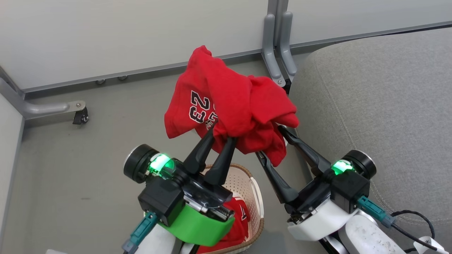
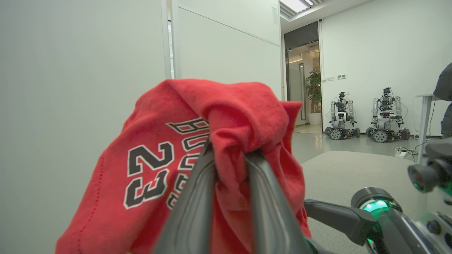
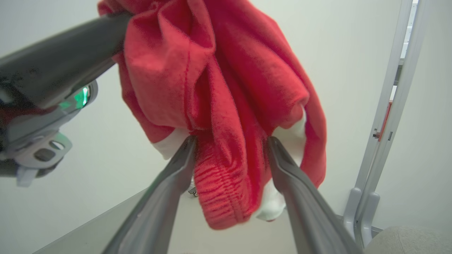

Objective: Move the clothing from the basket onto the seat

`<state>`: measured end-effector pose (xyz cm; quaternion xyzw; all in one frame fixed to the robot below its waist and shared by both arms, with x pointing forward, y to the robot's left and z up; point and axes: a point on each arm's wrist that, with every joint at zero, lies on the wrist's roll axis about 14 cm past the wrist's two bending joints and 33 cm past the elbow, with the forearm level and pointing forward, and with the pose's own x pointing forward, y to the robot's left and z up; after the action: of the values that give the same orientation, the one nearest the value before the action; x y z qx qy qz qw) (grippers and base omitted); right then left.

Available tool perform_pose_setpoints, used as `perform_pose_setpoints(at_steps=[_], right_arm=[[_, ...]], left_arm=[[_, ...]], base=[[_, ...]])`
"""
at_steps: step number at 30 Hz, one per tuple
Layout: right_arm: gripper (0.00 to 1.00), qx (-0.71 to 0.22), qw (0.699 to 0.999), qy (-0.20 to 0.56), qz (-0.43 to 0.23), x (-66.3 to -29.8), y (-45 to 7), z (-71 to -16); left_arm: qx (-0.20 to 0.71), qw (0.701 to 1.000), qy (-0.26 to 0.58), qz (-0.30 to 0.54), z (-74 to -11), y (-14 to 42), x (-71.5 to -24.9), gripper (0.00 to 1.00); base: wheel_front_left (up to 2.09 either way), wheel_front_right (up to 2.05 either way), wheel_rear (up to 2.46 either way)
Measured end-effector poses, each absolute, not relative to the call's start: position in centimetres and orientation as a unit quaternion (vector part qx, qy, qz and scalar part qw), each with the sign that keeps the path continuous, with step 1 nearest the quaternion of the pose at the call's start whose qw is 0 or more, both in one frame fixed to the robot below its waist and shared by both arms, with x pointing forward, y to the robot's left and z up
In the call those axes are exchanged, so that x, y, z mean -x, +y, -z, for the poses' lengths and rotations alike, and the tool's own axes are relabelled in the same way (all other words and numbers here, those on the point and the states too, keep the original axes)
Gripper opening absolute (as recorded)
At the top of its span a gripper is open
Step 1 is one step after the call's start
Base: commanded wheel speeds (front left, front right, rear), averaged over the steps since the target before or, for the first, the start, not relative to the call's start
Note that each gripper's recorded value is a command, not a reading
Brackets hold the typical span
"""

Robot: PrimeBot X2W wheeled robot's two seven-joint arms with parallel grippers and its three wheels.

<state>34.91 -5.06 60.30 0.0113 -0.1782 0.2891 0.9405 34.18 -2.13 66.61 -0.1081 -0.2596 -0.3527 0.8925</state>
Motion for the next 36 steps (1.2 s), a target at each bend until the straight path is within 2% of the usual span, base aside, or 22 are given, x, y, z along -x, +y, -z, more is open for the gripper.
perform_pose_setpoints(at_steps=[12, 25, 26, 27, 28, 36], right_arm=[[1.00, 0.012, 0.947, -0.162, -0.276, -36.6, -5.2, -59.1], [1.00, 0.022, 0.946, -0.149, -0.287, -36.6, -4.2, -58.3], [0.77, 0.024, 0.945, -0.148, -0.289, -36.6, -4.0, -58.2], [0.22, 0.032, 0.943, -0.147, -0.296, -36.4, -3.8, -58.0], [0.00, 0.042, 0.941, -0.147, -0.303, -36.2, -3.5, -57.9], [0.00, 0.041, 0.941, -0.156, -0.299, -36.2, -3.6, -58.5]], left_arm=[[0.108, 0.887, -0.245, 0.377, -65.8, -3.6, -33.2, 0.00], [0.095, 0.884, -0.229, 0.395, -64.7, -4.8, -32.2, 0.00], [0.096, 0.884, -0.229, 0.395, -64.7, -4.7, -32.2, 0.00], [0.097, 0.885, -0.229, 0.395, -64.7, -4.7, -32.2, 0.00], [0.097, 0.885, -0.228, 0.395, -64.7, -4.7, -32.2, 0.00], [0.095, 0.885, -0.228, 0.396, -64.7, -4.8, -32.0, 0.00]], base=[[0.00, 0.00, 0.00], [0.00, 0.00, 0.00], [0.00, 0.00, 0.00], [0.00, 0.00, 0.00], [0.00, 0.00, 0.00], [0.00, 0.00, 0.00]])
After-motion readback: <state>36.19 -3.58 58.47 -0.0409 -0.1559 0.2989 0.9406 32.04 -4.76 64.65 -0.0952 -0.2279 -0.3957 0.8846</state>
